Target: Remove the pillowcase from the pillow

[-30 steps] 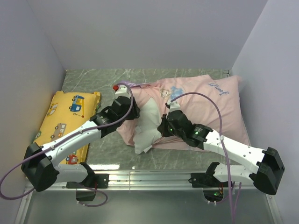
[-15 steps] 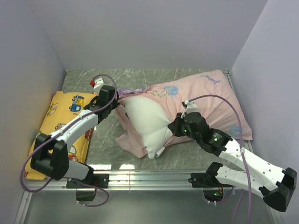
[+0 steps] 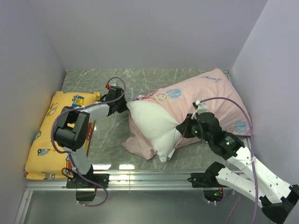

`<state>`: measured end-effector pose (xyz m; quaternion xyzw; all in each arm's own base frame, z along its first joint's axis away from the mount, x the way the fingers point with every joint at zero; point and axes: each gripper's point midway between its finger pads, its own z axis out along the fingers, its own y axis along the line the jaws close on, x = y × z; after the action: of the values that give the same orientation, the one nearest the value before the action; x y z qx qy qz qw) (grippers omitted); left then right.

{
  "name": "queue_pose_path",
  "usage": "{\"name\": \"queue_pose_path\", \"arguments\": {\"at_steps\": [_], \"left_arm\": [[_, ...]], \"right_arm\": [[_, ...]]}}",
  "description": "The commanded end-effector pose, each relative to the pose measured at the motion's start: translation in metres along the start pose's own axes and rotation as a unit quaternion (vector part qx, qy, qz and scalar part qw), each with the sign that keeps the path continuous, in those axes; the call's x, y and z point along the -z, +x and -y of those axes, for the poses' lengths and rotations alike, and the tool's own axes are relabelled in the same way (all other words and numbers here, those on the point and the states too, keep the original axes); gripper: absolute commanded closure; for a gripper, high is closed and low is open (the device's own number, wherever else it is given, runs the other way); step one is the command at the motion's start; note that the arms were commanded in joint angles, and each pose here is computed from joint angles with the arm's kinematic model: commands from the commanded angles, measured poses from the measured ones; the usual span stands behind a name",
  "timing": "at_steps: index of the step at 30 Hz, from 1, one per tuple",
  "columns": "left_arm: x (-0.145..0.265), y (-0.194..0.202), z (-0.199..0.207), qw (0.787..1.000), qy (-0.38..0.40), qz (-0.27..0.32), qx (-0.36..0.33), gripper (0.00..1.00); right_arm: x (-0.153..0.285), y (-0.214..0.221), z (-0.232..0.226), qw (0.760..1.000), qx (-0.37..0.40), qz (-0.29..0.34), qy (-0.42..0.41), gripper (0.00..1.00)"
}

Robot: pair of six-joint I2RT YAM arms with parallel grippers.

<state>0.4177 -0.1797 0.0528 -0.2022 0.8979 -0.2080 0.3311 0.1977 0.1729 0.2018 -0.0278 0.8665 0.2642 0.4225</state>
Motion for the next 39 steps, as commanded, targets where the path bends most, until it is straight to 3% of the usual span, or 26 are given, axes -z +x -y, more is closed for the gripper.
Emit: {"name": "queue_pose_path", "arguments": {"at_steps": [1,3,4,7,10,15,18,19,23,28,30,33,34,35,39], "left_arm": [[-0.001,-0.047,0.040,0.996,0.073,0.052,-0.004,0.99],[0.004,-0.041,0.057,0.993,0.111,0.042,-0.012,0.83],[0.010,-0.037,0.064,0.991,0.130,0.039,-0.014,0.60],[0.025,-0.026,0.092,0.981,0.190,0.030,-0.017,0.30],[0.037,-0.013,0.107,0.978,0.208,0.019,-0.021,0.16],[0.055,-0.036,0.086,0.982,0.185,0.047,0.011,0.09],[0.070,-0.067,0.071,0.982,0.169,0.076,0.028,0.06],[0.078,-0.082,0.064,0.982,0.163,0.091,0.036,0.01],[0.092,-0.121,0.050,0.981,0.143,0.121,0.048,0.01],[0.119,-0.160,0.068,0.974,0.169,0.146,0.045,0.01],[0.140,-0.161,0.082,0.968,0.192,0.156,0.033,0.01],[0.151,-0.134,0.079,0.979,0.152,0.135,0.020,0.01],[0.168,-0.120,0.093,0.977,0.165,0.135,0.004,0.01],[0.172,-0.112,0.087,0.980,0.141,0.140,0.002,0.01],[0.208,-0.057,0.088,0.977,0.172,0.128,-0.002,0.01]], "right_arm": [[0.020,-0.021,-0.008,1.000,0.008,0.020,-0.012,1.00],[0.017,-0.026,-0.020,0.999,0.004,0.019,-0.035,1.00],[0.016,-0.033,-0.029,0.998,0.003,0.026,-0.053,1.00],[0.008,-0.042,-0.051,0.995,0.002,0.019,-0.097,1.00],[0.000,-0.061,-0.074,0.990,-0.003,0.025,-0.139,1.00],[-0.014,-0.094,-0.081,0.988,-0.022,0.043,-0.150,1.00],[-0.020,-0.100,-0.083,0.984,-0.039,0.036,-0.169,1.00],[-0.021,-0.105,-0.083,0.982,-0.043,0.041,-0.177,1.00],[-0.027,-0.106,-0.079,0.981,-0.057,0.040,-0.180,1.00],[-0.034,-0.109,-0.074,0.980,-0.080,0.046,-0.177,1.00],[-0.039,-0.113,-0.069,0.980,-0.099,0.051,-0.168,1.00],[-0.044,-0.125,-0.064,0.978,-0.123,0.070,-0.151,1.00],[-0.045,-0.130,-0.063,0.977,-0.128,0.080,-0.148,1.00],[-0.045,-0.135,-0.064,0.975,-0.138,0.088,-0.147,1.00],[-0.046,-0.156,-0.067,0.966,-0.168,0.124,-0.150,1.00]]}}
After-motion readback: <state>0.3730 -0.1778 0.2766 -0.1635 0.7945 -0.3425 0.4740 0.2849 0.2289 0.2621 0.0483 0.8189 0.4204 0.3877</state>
